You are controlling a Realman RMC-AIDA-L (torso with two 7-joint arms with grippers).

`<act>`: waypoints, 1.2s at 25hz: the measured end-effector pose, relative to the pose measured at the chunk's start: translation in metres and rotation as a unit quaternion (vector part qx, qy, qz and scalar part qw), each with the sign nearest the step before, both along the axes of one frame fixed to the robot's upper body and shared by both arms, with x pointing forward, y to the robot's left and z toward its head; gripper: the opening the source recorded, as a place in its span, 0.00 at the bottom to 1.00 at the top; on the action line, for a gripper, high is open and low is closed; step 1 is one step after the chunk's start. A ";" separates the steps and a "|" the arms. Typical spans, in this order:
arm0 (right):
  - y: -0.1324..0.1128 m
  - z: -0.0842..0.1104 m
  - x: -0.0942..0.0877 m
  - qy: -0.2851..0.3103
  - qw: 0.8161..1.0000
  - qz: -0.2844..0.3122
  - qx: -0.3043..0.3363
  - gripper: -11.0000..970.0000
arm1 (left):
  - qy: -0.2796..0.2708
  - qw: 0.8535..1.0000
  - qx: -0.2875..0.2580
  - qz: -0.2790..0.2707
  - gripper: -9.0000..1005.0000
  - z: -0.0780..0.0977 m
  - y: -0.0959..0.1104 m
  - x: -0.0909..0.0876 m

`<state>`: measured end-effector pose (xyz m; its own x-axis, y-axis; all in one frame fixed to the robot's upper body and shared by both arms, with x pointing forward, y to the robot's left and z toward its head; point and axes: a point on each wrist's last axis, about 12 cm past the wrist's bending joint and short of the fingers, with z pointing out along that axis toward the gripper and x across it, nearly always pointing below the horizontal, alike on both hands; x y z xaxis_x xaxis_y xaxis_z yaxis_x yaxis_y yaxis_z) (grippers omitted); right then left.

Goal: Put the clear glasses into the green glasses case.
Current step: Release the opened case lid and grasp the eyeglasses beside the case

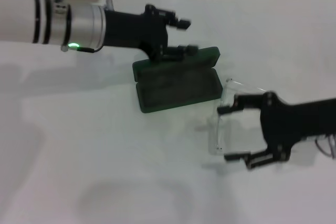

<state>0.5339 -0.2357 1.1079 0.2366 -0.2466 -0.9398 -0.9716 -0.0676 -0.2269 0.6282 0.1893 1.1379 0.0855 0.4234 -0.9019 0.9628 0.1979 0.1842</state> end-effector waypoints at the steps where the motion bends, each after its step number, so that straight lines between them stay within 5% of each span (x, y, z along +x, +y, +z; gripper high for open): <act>1: -0.001 0.003 0.002 -0.006 1.000 -0.005 0.002 0.83 | 0.000 1.000 -0.023 0.000 0.49 0.002 0.004 -0.003; 6: -0.010 0.036 0.029 -0.085 0.995 -0.043 -0.027 0.83 | -0.021 0.986 -0.167 0.024 0.63 -0.002 0.036 -0.034; 12: 0.012 0.074 0.049 -0.194 0.960 0.017 -0.200 0.83 | -0.051 0.949 -0.288 0.115 0.69 -0.039 0.071 -0.086; 17: 0.046 0.103 0.059 -0.222 0.916 0.080 -0.325 0.81 | -0.049 0.940 -0.304 0.147 0.69 -0.053 0.086 -0.109; 22: 0.085 0.102 0.064 -0.233 0.869 0.123 -0.420 0.79 | -0.044 0.938 -0.305 0.158 0.69 -0.059 0.089 -0.116; 30: 0.120 0.086 0.065 -0.254 0.843 0.159 -0.446 0.63 | -0.049 0.938 -0.299 0.167 0.69 -0.063 0.086 -0.116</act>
<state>0.5985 -0.1156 1.1941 0.7401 -0.6504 -0.1711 -0.6651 -0.6702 -0.3292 0.5121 0.2754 1.0749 0.1329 -0.1387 -0.9814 0.8127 0.5820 0.0277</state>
